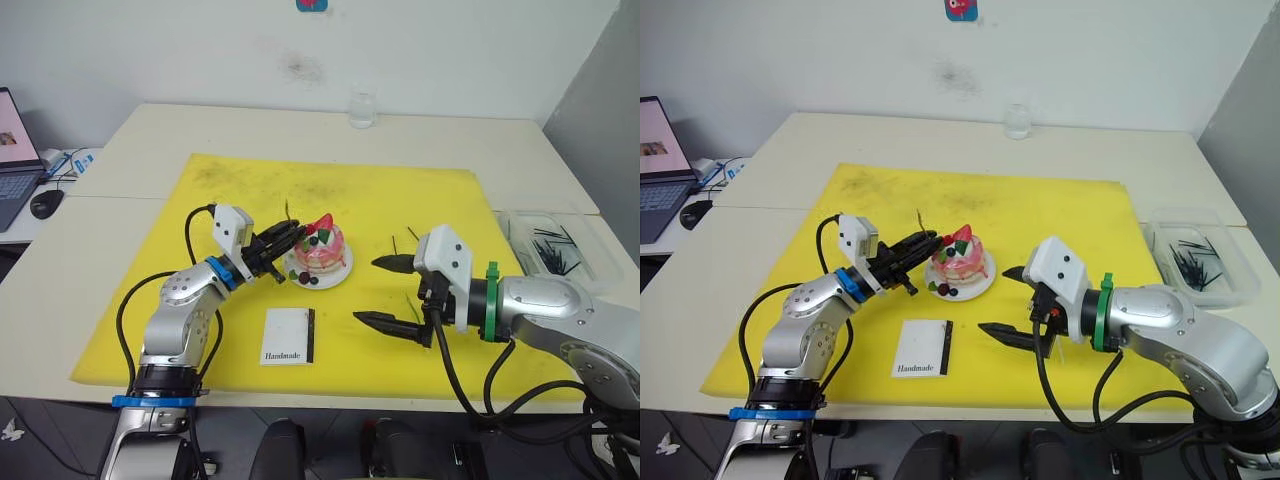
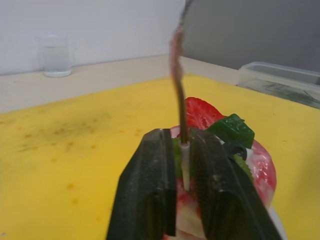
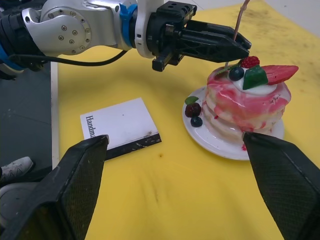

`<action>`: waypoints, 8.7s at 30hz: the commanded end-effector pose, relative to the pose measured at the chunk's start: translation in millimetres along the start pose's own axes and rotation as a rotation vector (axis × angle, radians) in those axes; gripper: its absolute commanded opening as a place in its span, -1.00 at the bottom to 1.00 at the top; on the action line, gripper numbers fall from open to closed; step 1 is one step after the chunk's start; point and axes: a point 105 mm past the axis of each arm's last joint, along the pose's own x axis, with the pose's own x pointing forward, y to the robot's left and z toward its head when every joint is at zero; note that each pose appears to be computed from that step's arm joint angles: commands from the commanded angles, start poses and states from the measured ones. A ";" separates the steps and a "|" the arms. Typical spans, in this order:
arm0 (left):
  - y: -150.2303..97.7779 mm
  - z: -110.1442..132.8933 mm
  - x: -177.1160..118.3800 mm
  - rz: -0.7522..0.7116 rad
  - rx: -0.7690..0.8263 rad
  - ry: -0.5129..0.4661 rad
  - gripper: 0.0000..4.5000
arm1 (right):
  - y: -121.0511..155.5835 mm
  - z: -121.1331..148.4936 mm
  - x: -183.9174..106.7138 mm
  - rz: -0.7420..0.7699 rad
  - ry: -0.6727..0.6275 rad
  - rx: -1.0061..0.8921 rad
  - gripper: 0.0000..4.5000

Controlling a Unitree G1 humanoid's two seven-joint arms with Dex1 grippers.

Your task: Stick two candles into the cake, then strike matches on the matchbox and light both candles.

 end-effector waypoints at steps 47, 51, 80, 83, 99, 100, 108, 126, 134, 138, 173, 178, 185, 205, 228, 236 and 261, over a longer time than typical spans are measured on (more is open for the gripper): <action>-8.7 29.7 -6.0 -0.073 -0.211 0.050 -0.50 | 2.9 11.9 -1.6 -0.016 -0.059 -0.038 1.00; -7.5 28.4 -5.4 -0.066 -0.205 0.055 -0.98 | 2.2 12.2 -0.8 -0.016 -0.061 -0.035 1.00; -11.5 4.8 -6.2 -0.085 0.084 0.091 -0.98 | 3.0 12.4 1.8 -0.014 -0.071 -0.028 1.00; -11.8 1.6 -6.9 -0.090 0.063 0.096 -0.98 | 2.8 12.3 1.7 -0.014 -0.070 -0.029 1.00; 5.6 25.1 -15.3 -0.043 0.059 0.042 0.06 | 2.4 13.1 1.3 -0.021 -0.075 -0.028 1.00; 6.8 27.3 -16.4 -0.039 0.065 0.039 0.17 | 2.1 13.2 1.6 -0.021 -0.076 -0.028 1.00; 19.5 54.3 -25.0 0.038 0.117 -0.018 0.98 | -4.1 18.4 3.7 -0.038 -0.104 -0.040 1.00; -74.1 33.8 -89.4 -0.482 0.037 0.356 0.98 | -25.3 -2.9 -56.2 -0.362 0.001 0.013 1.00; -127.1 35.2 -76.1 -0.734 0.044 0.315 0.98 | -7.7 -58.4 -48.7 -0.535 0.140 0.156 1.00; -130.5 37.6 -71.8 -0.762 0.055 0.301 0.98 | -6.0 -76.9 -46.5 -0.581 0.187 0.192 1.00; -137.1 40.3 -63.4 -0.768 0.062 0.211 1.00 | -17.9 -69.1 -71.4 -0.583 0.220 0.281 -0.99; -142.7 41.0 -63.1 -0.818 0.043 0.210 1.00 | -34.6 -77.5 -110.0 -0.533 0.361 0.208 -0.99; -152.4 46.2 -60.9 -0.882 0.010 0.202 1.00 | -35.1 -103.9 -149.4 -0.412 0.493 0.187 -0.99; -159.6 48.0 -50.4 -0.909 0.011 0.173 1.00 | -34.0 -148.4 -187.4 -0.371 0.628 0.283 -0.99; -162.0 31.7 -42.0 -0.866 0.097 0.177 1.00 | -48.7 -100.5 -194.7 -0.338 0.840 0.271 0.03; -173.6 30.9 -38.2 -0.896 0.141 0.136 1.00 | -53.6 -120.6 -186.4 -0.270 0.977 0.311 0.03; -182.9 28.3 -38.5 -0.878 0.133 0.123 1.00 | -47.4 -138.3 -165.2 -0.203 0.989 0.326 0.03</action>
